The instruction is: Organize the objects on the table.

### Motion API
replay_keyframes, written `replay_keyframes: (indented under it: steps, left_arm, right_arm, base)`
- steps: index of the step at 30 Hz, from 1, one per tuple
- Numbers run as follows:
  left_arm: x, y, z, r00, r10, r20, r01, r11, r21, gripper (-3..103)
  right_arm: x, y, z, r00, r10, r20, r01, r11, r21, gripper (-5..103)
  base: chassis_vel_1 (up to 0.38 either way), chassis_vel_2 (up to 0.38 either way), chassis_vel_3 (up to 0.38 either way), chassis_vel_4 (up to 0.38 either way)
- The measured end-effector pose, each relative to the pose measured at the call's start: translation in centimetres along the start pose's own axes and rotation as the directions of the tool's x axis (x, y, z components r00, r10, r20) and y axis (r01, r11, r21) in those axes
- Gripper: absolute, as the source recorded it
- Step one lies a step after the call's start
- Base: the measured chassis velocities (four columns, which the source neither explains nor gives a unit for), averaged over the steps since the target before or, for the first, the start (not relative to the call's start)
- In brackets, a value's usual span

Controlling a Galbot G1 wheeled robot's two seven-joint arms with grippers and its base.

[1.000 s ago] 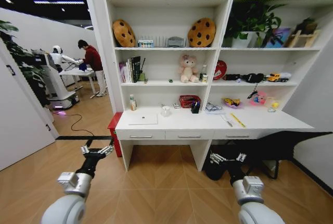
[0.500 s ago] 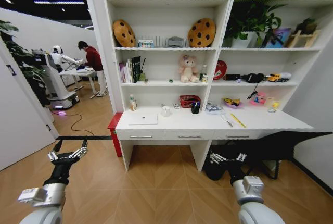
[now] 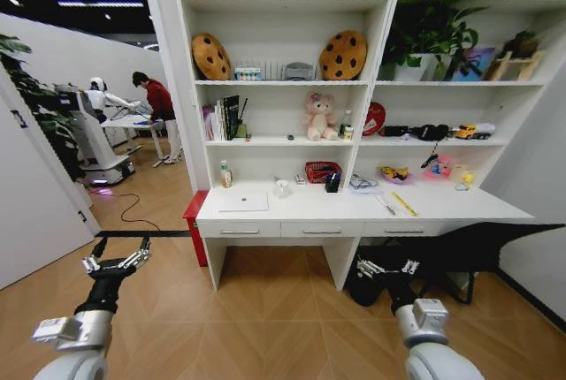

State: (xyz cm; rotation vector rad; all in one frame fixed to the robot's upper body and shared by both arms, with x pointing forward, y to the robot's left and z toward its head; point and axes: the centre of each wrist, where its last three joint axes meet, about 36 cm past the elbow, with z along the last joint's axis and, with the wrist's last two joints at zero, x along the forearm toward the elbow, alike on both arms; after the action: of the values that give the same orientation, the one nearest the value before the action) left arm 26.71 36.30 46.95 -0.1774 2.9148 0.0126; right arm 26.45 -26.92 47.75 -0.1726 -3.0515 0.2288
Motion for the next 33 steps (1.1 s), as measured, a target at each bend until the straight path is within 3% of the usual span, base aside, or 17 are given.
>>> replay_keyframes:
  steps: [33]
  left_arm:
    - [-0.04,-0.07,-0.01,1.0,0.002,-0.002,-0.002,1.0,0.0,100]
  right_arm:
    - [0.0,0.0,0.0,1.0,0.0,-0.001,0.0,1.0,0.0,100]
  base:
    - [0.0,0.0,0.0,0.0]
